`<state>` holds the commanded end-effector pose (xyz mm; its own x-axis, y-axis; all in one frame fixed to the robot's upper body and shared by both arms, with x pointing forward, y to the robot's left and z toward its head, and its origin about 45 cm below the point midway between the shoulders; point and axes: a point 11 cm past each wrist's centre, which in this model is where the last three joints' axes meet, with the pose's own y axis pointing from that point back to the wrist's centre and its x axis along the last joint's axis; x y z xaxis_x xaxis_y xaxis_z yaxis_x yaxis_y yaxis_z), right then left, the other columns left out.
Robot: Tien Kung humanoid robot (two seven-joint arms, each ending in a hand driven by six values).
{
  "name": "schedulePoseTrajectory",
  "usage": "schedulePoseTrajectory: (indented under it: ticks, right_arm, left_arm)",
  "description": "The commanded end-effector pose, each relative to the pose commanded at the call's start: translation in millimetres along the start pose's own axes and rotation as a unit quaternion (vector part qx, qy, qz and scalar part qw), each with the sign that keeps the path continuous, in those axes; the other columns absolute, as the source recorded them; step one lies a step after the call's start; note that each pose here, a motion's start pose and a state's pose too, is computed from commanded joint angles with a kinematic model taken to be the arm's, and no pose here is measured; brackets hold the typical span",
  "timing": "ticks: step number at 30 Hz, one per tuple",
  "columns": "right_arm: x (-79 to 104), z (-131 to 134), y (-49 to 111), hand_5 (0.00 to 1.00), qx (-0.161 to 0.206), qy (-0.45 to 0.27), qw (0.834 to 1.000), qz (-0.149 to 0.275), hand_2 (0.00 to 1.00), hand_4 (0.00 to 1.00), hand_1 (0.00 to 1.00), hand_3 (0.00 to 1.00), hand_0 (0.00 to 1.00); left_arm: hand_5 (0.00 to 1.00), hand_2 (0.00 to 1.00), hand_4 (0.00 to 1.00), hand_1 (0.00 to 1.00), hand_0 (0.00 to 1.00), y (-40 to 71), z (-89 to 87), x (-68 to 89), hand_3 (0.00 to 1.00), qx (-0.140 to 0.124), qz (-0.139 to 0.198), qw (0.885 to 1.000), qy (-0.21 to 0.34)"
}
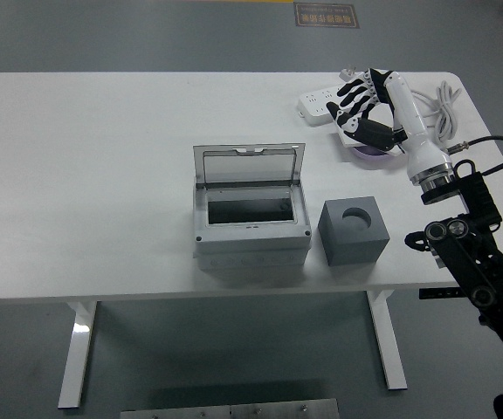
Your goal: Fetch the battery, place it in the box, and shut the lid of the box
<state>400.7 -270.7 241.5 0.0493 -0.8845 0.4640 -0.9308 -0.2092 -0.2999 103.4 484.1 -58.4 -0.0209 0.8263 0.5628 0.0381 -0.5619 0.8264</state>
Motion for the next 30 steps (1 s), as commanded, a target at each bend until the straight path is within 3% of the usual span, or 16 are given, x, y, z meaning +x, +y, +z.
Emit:
schedulePoseTrajectory:
  ticks: [6,11,12,14,17,18,23,24,29,30]
  right_arm:
    - [-4.7,22,18.5,0.264,-0.027,-0.128,0.991,0.012,0.428,0.776,0.365,0.493,0.267]
    - [6.4,29,28.1,0.264,-0.044,-0.218,0.973,0.052,0.428,0.776,0.365,0.493,0.267]
    - [9.8,29,28.9,0.319,-0.044,-0.231,0.97,0.06,0.522,0.81,0.465,0.549,0.429]
    - [17.8,26,29.7,0.319,-0.039,-0.25,0.964,0.078,0.522,0.81,0.465,0.549,0.429]
    - [27.5,17,31.0,0.319,-0.022,-0.239,0.967,0.09,0.522,0.81,0.465,0.549,0.429]
    - [29.1,15,32.0,0.416,-0.018,-0.231,0.969,0.091,0.613,0.868,0.587,0.612,0.59]
    - [30.6,14,39.3,0.416,-0.008,-0.183,0.979,0.093,0.613,0.868,0.587,0.612,0.59]
    - [30.3,14,40.6,0.462,-0.008,-0.178,0.98,0.094,0.669,0.921,0.65,0.703,0.706]
    - [29.2,19,46.6,0.462,-0.005,-0.16,0.982,0.104,0.669,0.921,0.65,0.703,0.706]
    - [29.1,19,46.9,0.522,-0.004,-0.158,0.982,0.106,0.779,0.956,0.761,0.799,0.834]
  left_arm:
    - [0.002,0.581,0.575,0.696,0.626,0.3,1.5,-0.2,0.583,-0.002,0.0,1.0,0.001]
    - [0.002,0.581,0.575,0.696,0.626,0.2,0.8,-1.7,0.583,-0.003,-0.002,1.0,0.002]
    - [0.002,0.581,0.575,0.696,0.626,0.2,0.7,-1.9,0.582,-0.003,-0.002,1.0,0.002]
    - [0.002,0.581,0.575,0.696,0.626,0.1,0.6,-2.0,0.582,-0.004,-0.002,1.0,0.003]
    - [0.002,0.581,0.575,0.696,0.626,0.1,1.2,-1.9,0.582,-0.005,-0.003,1.0,0.004]
    - [0.002,0.581,0.574,0.696,0.627,0.1,1.3,-1.7,0.582,-0.005,-0.002,1.0,0.005]
    - [0.002,0.581,0.574,0.696,0.627,-0.1,0.4,-1.9,0.582,-0.004,-0.003,1.0,0.005]
    - [0.002,0.582,0.574,0.696,0.626,-0.1,0.3,-2.0,0.582,-0.004,-0.003,1.0,0.005]
    - [0.002,0.582,0.574,0.696,0.626,-0.2,0.5,-1.1,0.582,-0.005,-0.002,1.0,0.006]
    - [0.002,0.582,0.572,0.696,0.626,-0.2,0.7,-0.8,0.582,-0.005,-0.002,1.0,0.006]
